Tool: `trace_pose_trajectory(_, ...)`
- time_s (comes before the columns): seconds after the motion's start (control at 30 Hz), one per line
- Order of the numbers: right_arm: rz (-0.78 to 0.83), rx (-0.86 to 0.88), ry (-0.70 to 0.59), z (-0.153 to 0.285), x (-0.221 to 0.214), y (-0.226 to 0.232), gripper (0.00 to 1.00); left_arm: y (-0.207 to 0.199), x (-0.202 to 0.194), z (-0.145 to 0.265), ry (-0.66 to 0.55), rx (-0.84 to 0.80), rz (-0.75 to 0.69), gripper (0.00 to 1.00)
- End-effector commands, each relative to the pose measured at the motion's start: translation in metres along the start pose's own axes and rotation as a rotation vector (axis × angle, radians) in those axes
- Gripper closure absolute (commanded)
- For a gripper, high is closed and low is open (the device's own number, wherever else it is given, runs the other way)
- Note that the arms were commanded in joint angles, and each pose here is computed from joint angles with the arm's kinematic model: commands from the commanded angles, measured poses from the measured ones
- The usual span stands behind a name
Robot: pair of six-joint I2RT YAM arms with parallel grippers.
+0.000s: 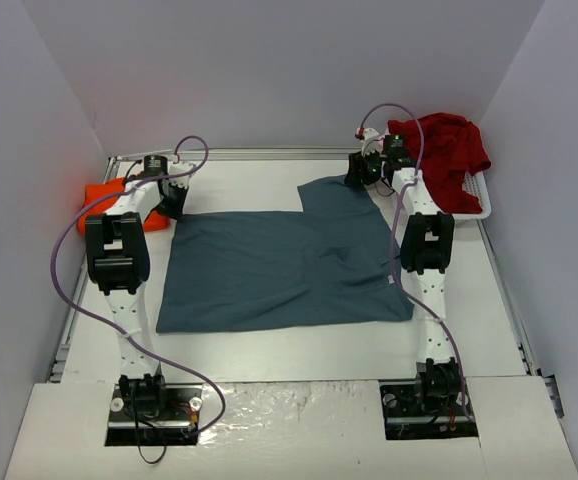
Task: Fold and stack the t-shirts
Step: Grap the side of the flattened tshirt furthest away from the robot with both arms
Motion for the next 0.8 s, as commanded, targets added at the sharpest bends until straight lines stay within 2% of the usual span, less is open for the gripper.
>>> trace_pose_trajectory(0.0, -0.088, 0.070, 0.203, -0.001, -0.052, 0.016, 0.52, 0.006, 0.021, 0.032, -0.057, 0.049, -0.032, 0.98)
trace_pose_trajectory(0.37, -0.077, 0.012, 0.203, -0.011, -0.054, 0.008, 0.71, 0.005, 0.020, 0.032, -0.062, 0.039, -0.033, 0.98)
trace_pose_trajectory(0.43, -0.071, -0.024, 0.194, -0.013, -0.050, 0.005, 0.89, 0.004, 0.020, 0.030, -0.062, 0.036, -0.032, 0.98)
trace_pose_trajectory(0.47, -0.062, -0.033, 0.185, -0.013, -0.046, 0.005, 0.92, 0.004, 0.019, 0.030, -0.060, 0.034, -0.029, 0.98)
trace_pose_trajectory(0.77, -0.029, -0.061, 0.136, -0.005, -0.023, 0.009, 0.95, 0.003, 0.019, 0.027, -0.060, 0.024, -0.028, 0.98)
Point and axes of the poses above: each gripper's point midway between its finger pads, its own z axis back along the fingers, its own y axis along the line the jaws close on, x = y × z, the point moved 5 cm from there along z, back along the fingers, and after that the axes turned 9 degrees about -z, right-handed, at the moved point
